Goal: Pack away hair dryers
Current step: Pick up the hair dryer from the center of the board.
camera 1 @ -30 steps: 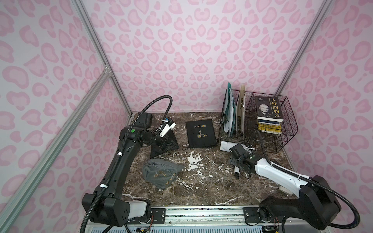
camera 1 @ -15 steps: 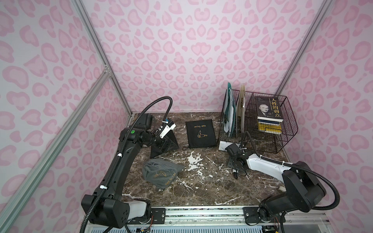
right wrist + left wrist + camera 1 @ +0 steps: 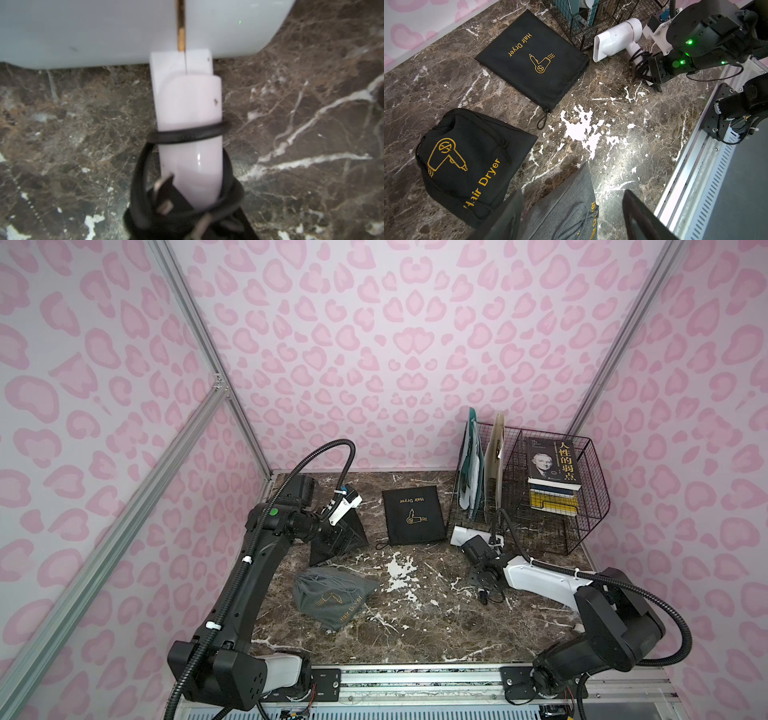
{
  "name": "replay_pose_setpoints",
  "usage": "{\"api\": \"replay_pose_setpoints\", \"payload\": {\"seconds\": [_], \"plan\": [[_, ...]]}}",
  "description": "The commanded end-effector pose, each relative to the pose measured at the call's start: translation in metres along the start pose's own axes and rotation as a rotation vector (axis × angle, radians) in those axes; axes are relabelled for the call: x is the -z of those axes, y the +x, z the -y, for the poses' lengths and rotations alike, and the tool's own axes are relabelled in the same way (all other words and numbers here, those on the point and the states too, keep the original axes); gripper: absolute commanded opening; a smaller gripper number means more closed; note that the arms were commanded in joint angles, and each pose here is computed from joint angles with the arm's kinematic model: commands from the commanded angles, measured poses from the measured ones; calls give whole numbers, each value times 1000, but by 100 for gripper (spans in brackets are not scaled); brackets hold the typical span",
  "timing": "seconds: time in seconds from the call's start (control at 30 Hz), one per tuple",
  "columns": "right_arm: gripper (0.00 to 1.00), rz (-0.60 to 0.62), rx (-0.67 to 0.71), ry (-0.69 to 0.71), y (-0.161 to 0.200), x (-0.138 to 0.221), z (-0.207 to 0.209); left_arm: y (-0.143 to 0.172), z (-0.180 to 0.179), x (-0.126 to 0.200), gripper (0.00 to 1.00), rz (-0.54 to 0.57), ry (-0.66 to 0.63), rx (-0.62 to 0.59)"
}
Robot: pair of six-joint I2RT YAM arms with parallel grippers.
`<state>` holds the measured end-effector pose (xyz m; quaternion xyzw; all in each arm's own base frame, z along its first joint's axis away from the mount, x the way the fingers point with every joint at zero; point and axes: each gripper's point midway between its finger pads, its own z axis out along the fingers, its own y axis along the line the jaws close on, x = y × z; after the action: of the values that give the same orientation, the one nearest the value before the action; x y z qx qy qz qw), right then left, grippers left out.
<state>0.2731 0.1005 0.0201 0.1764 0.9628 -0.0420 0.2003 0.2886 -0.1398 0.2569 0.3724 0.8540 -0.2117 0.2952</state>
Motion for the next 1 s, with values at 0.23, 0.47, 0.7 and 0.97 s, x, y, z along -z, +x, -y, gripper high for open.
{"api": "replay_pose_setpoints", "payload": {"seconds": [0.23, 0.47, 0.7, 0.97], "plan": [[9, 1, 150, -95, 15, 15, -28, -28, 10, 22, 77, 80, 18, -25], [4, 41, 263, -191, 27, 41, -62, -36, 17, 35, 78, 96, 23, -21], [3, 249, 454, -311, 24, 97, -123, -54, 23, 55, 82, 118, 18, -63], [1, 506, 561, -330, 23, 161, -162, -72, 27, 77, 94, 146, -1, -90]]}}
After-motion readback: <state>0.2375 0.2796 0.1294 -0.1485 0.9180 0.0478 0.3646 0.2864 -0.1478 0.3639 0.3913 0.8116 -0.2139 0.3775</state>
